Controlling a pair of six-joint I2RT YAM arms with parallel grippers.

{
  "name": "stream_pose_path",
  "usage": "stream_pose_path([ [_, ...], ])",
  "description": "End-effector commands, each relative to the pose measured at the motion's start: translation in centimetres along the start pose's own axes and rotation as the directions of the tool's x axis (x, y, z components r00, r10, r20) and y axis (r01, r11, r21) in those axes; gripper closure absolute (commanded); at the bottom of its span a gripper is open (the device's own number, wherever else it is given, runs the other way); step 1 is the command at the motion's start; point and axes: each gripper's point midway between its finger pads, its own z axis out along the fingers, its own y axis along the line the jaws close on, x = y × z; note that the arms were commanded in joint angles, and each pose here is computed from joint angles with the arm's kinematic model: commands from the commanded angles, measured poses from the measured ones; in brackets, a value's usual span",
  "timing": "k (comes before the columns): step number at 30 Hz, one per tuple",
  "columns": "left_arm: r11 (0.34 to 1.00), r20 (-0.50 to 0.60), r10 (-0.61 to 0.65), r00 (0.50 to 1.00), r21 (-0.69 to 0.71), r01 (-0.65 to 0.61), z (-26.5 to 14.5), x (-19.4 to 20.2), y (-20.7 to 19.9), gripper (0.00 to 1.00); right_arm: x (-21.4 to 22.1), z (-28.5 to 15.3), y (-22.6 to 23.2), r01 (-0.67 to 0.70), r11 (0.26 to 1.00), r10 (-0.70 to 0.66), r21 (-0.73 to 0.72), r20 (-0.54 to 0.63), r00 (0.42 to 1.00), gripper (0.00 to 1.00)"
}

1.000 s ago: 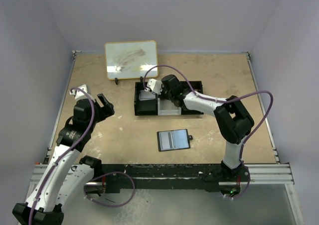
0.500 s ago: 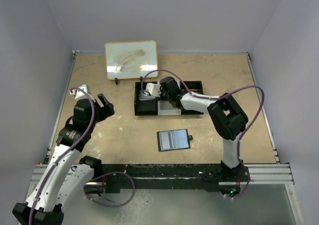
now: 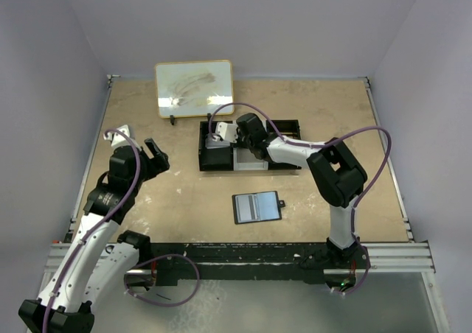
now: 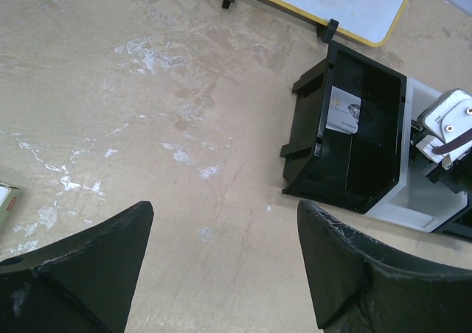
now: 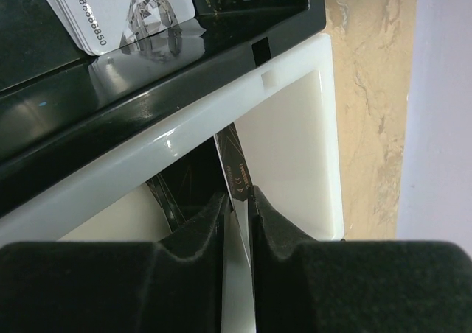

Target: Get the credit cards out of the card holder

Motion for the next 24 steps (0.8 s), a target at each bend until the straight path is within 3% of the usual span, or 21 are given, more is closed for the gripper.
stream_pose_path([
  [1,1.000,0.028,0.012,1.000,0.024,-0.013,0.1,-0.9,-0.5,0.24,-1.2,-0.3,-1.7,-0.035,0.998,0.034,0.052,0.016,0.999,0.80],
  [15,1.000,0.012,0.014,1.000,0.023,-0.014,0.3,-0.5,-0.5,0.24,-1.4,-0.4,-0.1,-0.033,0.999,0.034,-0.018,0.053,0.998,0.70],
  [24,1.000,0.003,0.017,1.000,0.022,-0.017,0.5,-0.3,-0.6,0.24,-0.8,0.1,0.8,-0.029,0.999,0.030,-0.028,0.037,0.999,0.70],
])
